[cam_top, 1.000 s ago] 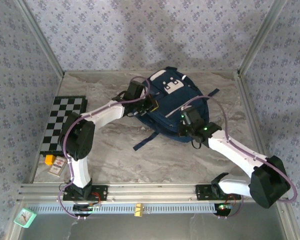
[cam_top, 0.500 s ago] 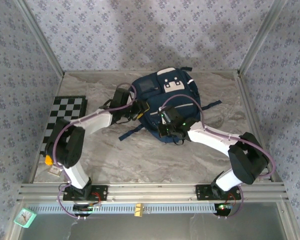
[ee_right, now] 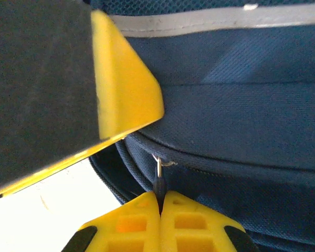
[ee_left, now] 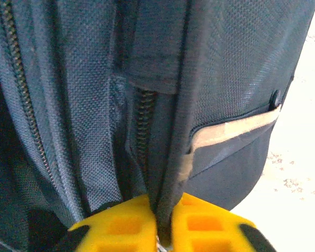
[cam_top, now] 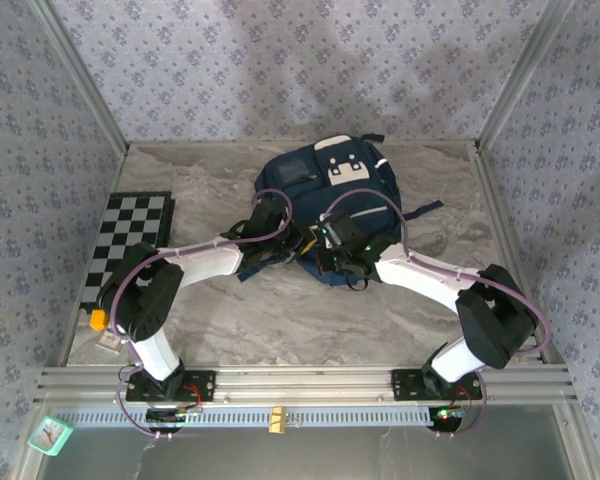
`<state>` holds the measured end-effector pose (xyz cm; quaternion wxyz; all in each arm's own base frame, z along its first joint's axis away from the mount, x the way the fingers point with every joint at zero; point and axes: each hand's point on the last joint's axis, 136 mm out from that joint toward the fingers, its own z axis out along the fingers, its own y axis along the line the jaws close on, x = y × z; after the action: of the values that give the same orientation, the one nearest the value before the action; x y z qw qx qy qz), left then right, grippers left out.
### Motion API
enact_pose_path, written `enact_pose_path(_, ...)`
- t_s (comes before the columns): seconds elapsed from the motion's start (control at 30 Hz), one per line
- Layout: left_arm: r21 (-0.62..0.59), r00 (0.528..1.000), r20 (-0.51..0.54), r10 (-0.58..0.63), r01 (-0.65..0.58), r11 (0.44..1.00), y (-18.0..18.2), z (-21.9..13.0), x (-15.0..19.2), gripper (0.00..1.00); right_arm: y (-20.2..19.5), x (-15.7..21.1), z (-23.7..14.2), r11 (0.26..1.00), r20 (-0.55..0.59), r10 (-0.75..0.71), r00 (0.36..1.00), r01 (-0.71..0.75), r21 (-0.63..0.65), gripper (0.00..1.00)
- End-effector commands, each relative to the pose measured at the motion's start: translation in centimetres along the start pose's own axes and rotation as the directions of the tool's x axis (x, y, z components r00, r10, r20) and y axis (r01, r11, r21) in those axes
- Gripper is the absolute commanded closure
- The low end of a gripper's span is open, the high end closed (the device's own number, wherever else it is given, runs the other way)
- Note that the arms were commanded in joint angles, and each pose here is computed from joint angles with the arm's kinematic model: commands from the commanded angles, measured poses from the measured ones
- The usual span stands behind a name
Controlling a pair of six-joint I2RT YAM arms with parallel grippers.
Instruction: Pack the student bag
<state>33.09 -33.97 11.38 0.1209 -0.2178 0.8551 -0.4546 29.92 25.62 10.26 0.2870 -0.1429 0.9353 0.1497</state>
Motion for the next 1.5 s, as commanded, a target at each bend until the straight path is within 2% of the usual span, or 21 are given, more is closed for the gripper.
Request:
enact_pose_path(0.0, -0.027, 0.994, 0.103, 0.034, -0.032, 0.999, -0.6, -1.1, -2.3, 1.00, -2.0, 0.1, -1.4, 0.996, 0.023, 0.043, 0.999, -0.044, 0.079, 1.00)
enact_pose_path(0.3, -0.112, 0.978, 0.150, 0.145, -0.129, 0.985, 0.8, -5.8, -5.6, 1.00, -11.4, 2.7, -4.2, 0.942, 0.007, 0.206, 0.978, -0.201, 0.271, 1.00)
enact_pose_path(0.37, -0.116, 0.975, 0.147, 0.163, -0.147, 0.982, 0.7, -6.4, -6.1, 1.00, -13.8, 2.8, -4.6, 0.916, 0.015, 0.267, 0.964, -0.259, 0.305, 1.00)
enact_pose_path(0.47, -0.127, 0.968, 0.157, 0.193, -0.174, 0.976, 0.7, -7.3, -6.9, 1.00, -16.0, 1.9, -5.5, 0.891, 0.049, 0.277, 0.960, -0.276, 0.362, 1.00)
enact_pose_path(0.63, -0.175, 0.958, 0.144, 0.249, -0.223, 0.959, 1.2, -8.4, -8.9, 1.00, -13.3, 1.0, -5.2, 0.941, 0.030, 0.135, 0.990, -0.138, 0.309, 1.00)
enact_pose_path(0.73, -0.174, 0.951, 0.163, 0.261, -0.233, 0.957, 1.5, -9.3, -10.7, 1.00, -9.8, 1.9, -4.4, 0.970, -0.013, 0.008, 1.000, -0.004, 0.245, 1.00)
enact_pose_path(0.83, -0.157, 0.950, 0.156, 0.270, -0.246, 0.957, 1.4, -9.6, -11.4, 1.00, -9.0, 2.3, -4.2, 0.974, -0.036, 0.043, 0.998, -0.034, 0.222, 1.00)
enact_pose_path(0.9, -0.167, 0.952, 0.149, 0.267, -0.242, 0.956, 1.7, -9.5, -11.7, 1.00, -8.4, 0.8, -4.3, 0.987, 0.008, 0.049, 0.999, -0.050, 0.155, 0.99)
enact_pose_path(0.97, -0.147, 0.954, 0.143, 0.264, -0.243, 0.959, 1.3, -9.5, -11.7, 1.00, -7.5, -0.8, -4.4, 0.994, 0.048, 0.031, 0.998, -0.036, 0.104, 0.79)
enact_pose_path(1.03, -0.148, 0.953, 0.146, 0.265, -0.244, 0.958, 1.2, -9.5, -11.9, 1.00, -7.6, -1.6, -3.7, 0.996, 0.049, 0.025, 0.998, -0.029, 0.083, 0.72)
enact_pose_path(1.17, -0.162, 0.954, 0.150, 0.261, -0.237, 0.958, 1.4, -9.6, -12.6, 1.00, -6.8, -3.1, -2.6, 0.999, 0.037, -0.001, 0.999, 0.002, -0.037, 0.55)
enact_pose_path(1.27, -0.164, 0.957, 0.149, 0.247, -0.222, 0.961, 1.7, -9.6, -12.9, 1.00, -6.1, -4.0, -2.0, 0.997, 0.044, -0.027, 0.999, 0.030, -0.072, 0.49)
enact_pose_path(1.47, -0.162, 0.960, 0.145, 0.240, -0.216, 0.963, 1.8, -9.5, -13.2, 1.00, -5.1, -4.7, -0.3, 0.989, 0.023, -0.047, 0.999, 0.050, -0.137, 0.48)
